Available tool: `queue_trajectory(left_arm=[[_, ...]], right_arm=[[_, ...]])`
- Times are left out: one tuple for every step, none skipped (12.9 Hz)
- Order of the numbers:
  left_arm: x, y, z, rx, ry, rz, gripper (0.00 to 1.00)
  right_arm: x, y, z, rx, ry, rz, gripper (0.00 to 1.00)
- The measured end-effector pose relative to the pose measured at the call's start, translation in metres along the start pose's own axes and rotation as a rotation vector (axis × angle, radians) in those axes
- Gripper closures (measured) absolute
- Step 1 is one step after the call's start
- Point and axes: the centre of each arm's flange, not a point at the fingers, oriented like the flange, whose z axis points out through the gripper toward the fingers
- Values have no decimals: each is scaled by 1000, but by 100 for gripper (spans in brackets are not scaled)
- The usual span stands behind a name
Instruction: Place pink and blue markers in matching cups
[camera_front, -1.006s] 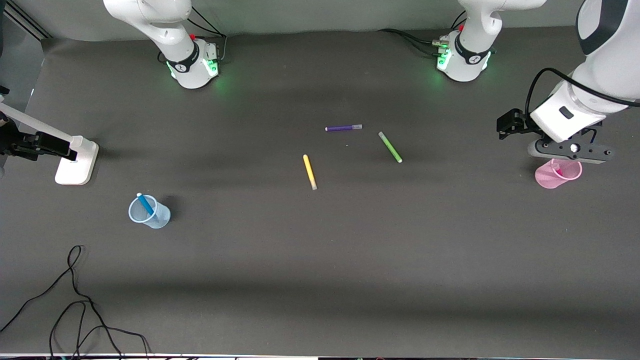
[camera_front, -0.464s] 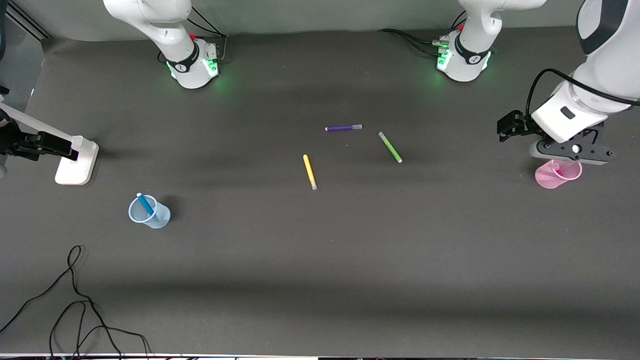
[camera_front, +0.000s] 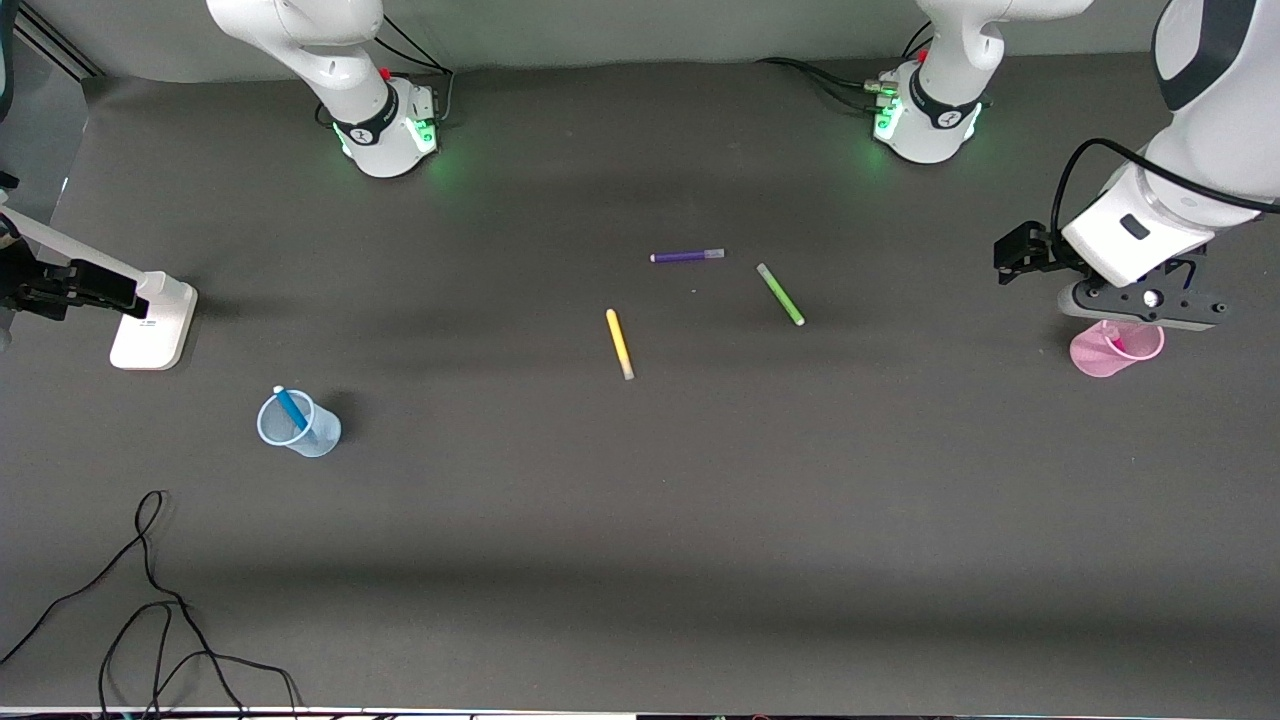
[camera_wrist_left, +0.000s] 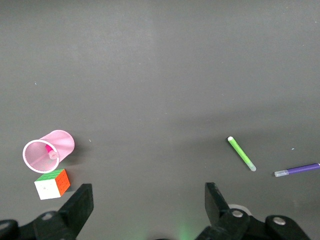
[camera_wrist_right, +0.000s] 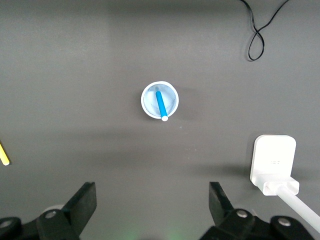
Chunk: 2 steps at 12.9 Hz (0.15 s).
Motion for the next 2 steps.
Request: queue_trajectory(left_arm=[[0, 0, 1, 0, -2, 0, 0], [1, 0, 2, 0, -3, -1, 0]], right_arm=[[0, 0, 0, 0, 0, 0, 0], [0, 0, 0, 0, 0, 0, 0]])
